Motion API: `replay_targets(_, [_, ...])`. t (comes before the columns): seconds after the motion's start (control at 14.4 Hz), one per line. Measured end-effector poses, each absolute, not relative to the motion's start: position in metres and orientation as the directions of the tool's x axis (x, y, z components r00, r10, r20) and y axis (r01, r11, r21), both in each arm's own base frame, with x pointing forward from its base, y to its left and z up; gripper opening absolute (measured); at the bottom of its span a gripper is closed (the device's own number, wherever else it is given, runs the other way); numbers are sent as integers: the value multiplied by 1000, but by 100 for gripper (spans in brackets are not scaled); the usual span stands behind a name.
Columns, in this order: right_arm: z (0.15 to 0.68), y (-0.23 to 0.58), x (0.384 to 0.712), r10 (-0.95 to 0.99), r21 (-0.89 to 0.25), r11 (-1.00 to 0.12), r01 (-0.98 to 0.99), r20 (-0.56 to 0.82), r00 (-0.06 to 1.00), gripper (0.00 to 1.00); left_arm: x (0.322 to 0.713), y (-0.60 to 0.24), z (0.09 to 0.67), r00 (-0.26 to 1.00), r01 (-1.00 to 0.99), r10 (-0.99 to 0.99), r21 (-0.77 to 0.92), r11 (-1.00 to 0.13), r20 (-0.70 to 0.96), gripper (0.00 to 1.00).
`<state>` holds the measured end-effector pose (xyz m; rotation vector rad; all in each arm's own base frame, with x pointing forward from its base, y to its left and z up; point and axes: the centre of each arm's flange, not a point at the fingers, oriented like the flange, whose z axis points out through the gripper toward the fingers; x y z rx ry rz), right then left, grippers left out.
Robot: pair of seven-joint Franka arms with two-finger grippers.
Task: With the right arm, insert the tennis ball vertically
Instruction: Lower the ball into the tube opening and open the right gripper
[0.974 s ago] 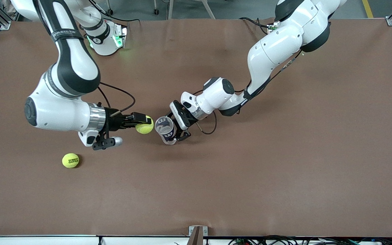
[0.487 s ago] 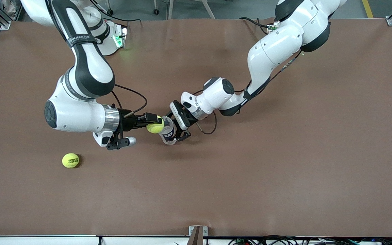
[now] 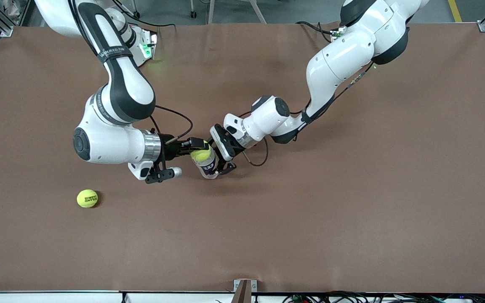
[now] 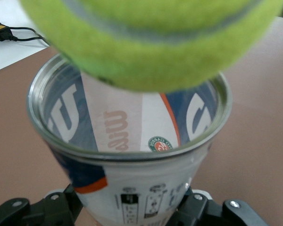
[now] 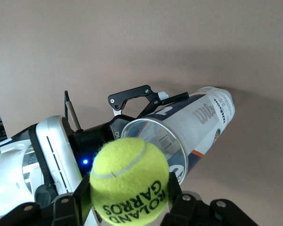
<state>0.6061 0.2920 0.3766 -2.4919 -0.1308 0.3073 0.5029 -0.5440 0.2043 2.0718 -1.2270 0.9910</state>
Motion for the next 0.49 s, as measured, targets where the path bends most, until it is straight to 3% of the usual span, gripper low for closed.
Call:
replay_targets(0.14, [373,291,607,162,-591,-807,17,-193,968,66,503,-544,204,318,-892,-502,74,-446,804,78])
replay_targets(0.42, [372,289,608,159,-589,-808,14,-194,968,99,503,-544,204,318,-892,-502,74,-447,804,78])
replay_targets(0.49, [372,289,608,158,-589,-808,14,-193,968,100,503,-544,204,318,-892,-502,74,-447,804,78])
